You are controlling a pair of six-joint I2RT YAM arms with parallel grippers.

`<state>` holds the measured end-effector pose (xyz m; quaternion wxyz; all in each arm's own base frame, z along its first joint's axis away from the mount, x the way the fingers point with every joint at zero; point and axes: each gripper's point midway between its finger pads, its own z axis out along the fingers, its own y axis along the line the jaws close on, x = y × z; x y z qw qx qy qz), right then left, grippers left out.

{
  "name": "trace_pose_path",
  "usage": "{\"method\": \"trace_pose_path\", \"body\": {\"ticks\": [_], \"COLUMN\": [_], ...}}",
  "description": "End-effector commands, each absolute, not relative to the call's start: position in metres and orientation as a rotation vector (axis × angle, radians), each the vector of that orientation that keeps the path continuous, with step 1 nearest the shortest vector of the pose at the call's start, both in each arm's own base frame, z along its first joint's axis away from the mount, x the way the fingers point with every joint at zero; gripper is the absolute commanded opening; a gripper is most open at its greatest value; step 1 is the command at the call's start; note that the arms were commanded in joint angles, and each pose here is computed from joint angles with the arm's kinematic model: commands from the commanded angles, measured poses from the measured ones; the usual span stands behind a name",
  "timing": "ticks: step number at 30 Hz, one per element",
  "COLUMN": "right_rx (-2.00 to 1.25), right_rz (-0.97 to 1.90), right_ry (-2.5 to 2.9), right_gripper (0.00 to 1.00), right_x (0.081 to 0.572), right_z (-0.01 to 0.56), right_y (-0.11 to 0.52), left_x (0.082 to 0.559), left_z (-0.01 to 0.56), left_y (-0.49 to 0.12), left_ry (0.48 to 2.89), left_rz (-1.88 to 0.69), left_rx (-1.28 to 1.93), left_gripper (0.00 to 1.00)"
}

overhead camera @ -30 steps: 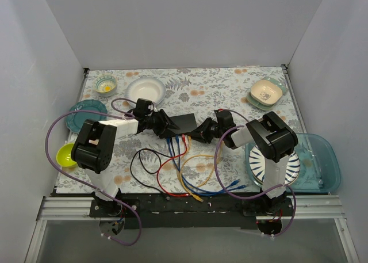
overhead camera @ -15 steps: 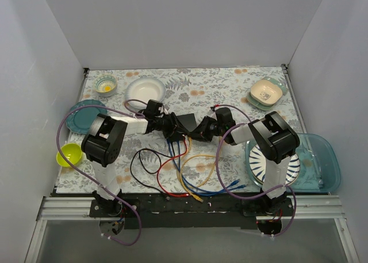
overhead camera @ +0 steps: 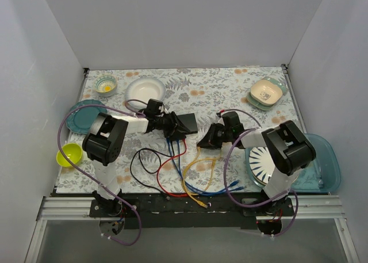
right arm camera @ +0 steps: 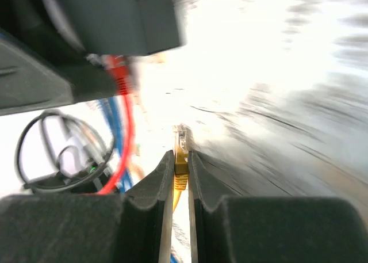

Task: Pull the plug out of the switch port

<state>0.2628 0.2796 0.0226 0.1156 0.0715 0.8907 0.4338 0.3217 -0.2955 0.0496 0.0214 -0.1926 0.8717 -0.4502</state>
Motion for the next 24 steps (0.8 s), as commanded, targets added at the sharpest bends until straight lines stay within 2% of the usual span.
{"method": "trace_pose_path", "body": {"ticks": [1,4,6,7,10,13,16,19,24], "right_rx": [0.251,0.219,0.183,0.159,0.093,0.020,-0.038,-0.040,0.026], "right_rz": [0.845,0.667,0.672,0.710,0.855,0.938,1.083,1.169,1.264], "right_ry": [2.680,2.687,2.644,2.616,2.474,2.372,2.345,2.368,2.483], "right_gripper": [0.01,0.01,0.05,0.20,0.44,0.52,0.51,0.46,0.39], "right_x": [0.272,0.281,0.290,0.293,0.310,0.326,0.330,0.330,0.317], "right_z": [0.010,0.012,0.023,0.029,0.067,0.105,0.122,0.114,0.072], "right_y": [0.208,0.181,0.183,0.189,0.221,0.256,0.292,0.315,0.333], "left_x": [0.338,0.343,0.349,0.350,0.357,0.366,0.375,0.384,0.378], "left_z": [0.037,0.048,0.059,0.063,0.085,0.113,0.128,0.121,0.086], "left_y": [-0.263,-0.251,-0.242,-0.240,-0.238,-0.243,-0.243,-0.240,-0.234], "left_ry": [2.659,2.618,2.577,2.564,2.493,2.413,2.364,2.379,2.491], "left_rz": [-1.185,-1.192,-1.203,-1.210,-1.272,-1.336,-1.327,-1.273,-1.190], "left_rx": [-0.681,-0.688,-0.699,-0.700,-0.672,-0.595,-0.567,-0.590,-0.671], "left_gripper": [0.41,0.42,0.42,0.42,0.43,0.43,0.44,0.44,0.43]}}
